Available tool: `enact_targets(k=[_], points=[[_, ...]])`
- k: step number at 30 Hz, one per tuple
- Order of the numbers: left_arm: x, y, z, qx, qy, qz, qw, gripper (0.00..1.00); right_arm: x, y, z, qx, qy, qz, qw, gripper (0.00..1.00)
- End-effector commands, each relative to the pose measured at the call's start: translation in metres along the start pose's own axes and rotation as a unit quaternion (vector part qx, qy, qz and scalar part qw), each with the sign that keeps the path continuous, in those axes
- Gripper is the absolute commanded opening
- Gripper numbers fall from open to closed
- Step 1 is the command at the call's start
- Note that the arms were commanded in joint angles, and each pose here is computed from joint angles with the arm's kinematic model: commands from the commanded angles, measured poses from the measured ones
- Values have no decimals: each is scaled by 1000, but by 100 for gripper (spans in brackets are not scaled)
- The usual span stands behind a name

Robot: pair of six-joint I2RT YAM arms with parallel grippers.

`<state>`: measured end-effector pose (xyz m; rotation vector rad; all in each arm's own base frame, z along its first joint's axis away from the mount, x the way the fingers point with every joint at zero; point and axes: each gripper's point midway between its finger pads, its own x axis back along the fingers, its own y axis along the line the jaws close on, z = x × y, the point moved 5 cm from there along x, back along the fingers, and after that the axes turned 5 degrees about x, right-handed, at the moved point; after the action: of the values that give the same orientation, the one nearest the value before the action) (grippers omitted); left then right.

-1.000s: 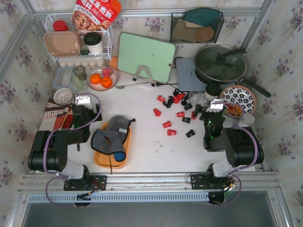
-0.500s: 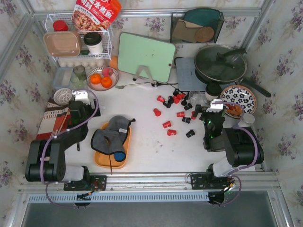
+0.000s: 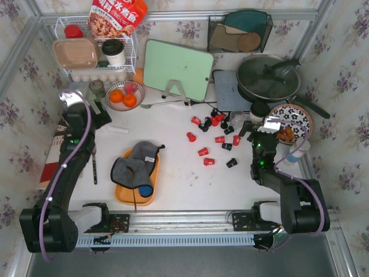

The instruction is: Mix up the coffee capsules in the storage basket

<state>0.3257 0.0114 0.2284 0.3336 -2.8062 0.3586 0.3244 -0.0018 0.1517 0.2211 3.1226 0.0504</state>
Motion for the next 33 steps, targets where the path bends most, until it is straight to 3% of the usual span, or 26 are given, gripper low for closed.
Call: enact_targets(k=[1,3,4,7,10,13,15,17,20,23,27,33], points=[[30,18,20,75,168,-141,973,100,5,-7,3,-17,25,33,999,100],[48,21,22,115,224,-201,947,100,7,-8,0,-23,22,37,999,100],[52,18,21,111,249,-195,942,100,8,-8,-1,-24,23,38,999,100],[56,8,27,83,284,-135,945,100,8,-8,-3,-27,23,39,999,100],[72,16,33,105,267,-153,946,100,8,-10,-5,-29,23,45,998,100],[94,4,24,80,257,-58,962,100,9,-9,-7,-33,21,45,998,100],[112,-7,28,77,272,-2,959,100,9,-8,-8,-36,20,42,998,100],[130,-10,37,78,299,-2,951,100,8,-7,-9,-37,20,38,998,100],[155,-14,57,55,345,3,937,88,8,-7,-9,-41,23,37,998,100],[171,-19,78,35,380,17,924,68,8,-5,-9,-44,24,34,998,100],[187,-17,105,28,420,12,907,57,7,-4,-7,-47,28,32,998,100],[200,-19,130,18,455,11,890,51,7,-3,-7,-52,29,28,998,100]])
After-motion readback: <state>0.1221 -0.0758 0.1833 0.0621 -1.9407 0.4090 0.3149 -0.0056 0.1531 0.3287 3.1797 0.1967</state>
